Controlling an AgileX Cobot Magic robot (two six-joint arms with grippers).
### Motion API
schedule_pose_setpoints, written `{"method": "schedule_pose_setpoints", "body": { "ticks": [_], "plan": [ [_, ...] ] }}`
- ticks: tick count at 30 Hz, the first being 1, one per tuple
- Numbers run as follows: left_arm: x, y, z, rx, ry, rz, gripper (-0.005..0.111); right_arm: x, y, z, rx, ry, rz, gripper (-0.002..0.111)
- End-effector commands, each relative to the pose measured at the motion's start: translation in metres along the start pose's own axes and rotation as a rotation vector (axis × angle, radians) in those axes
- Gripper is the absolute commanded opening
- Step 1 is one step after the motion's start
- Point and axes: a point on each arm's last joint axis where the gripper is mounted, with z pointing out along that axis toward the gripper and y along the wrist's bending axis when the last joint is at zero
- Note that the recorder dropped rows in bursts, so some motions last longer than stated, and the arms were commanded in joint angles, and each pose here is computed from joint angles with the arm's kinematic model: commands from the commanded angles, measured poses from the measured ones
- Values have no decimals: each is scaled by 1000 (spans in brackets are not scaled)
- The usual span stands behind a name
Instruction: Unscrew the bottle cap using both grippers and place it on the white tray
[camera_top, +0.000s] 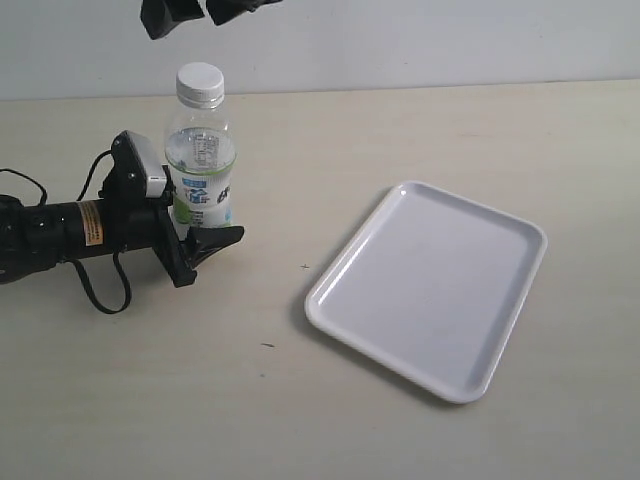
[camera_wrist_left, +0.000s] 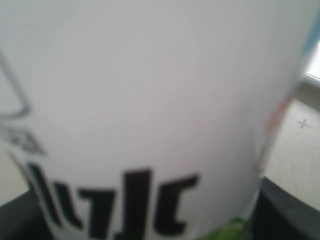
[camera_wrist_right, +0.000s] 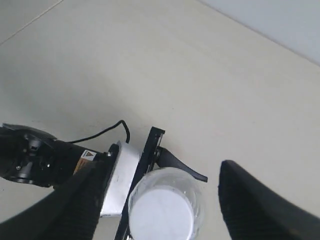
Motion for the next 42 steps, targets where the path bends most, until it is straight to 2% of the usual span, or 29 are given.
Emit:
{"method": "schedule_pose_setpoints", "body": {
  "ticks": [1, 10, 18, 28, 42],
  "plan": [
    [5, 0, 0, 2, 45, 3, 0, 7, -6, 8, 43, 72, 12, 64],
    [5, 0, 0, 2, 45, 3, 0, 14, -5, 13, 19, 127, 20, 64],
    [5, 0, 0, 2, 45, 1, 0, 14, -1, 12, -26, 135, -30, 64],
    [5, 0, 0, 2, 45, -1, 0, 22, -6, 30, -23, 175, -34, 64],
    [5, 0, 0, 0, 47, -2, 0, 19, -5, 25, -22, 154, -58, 64]
  ]
}}
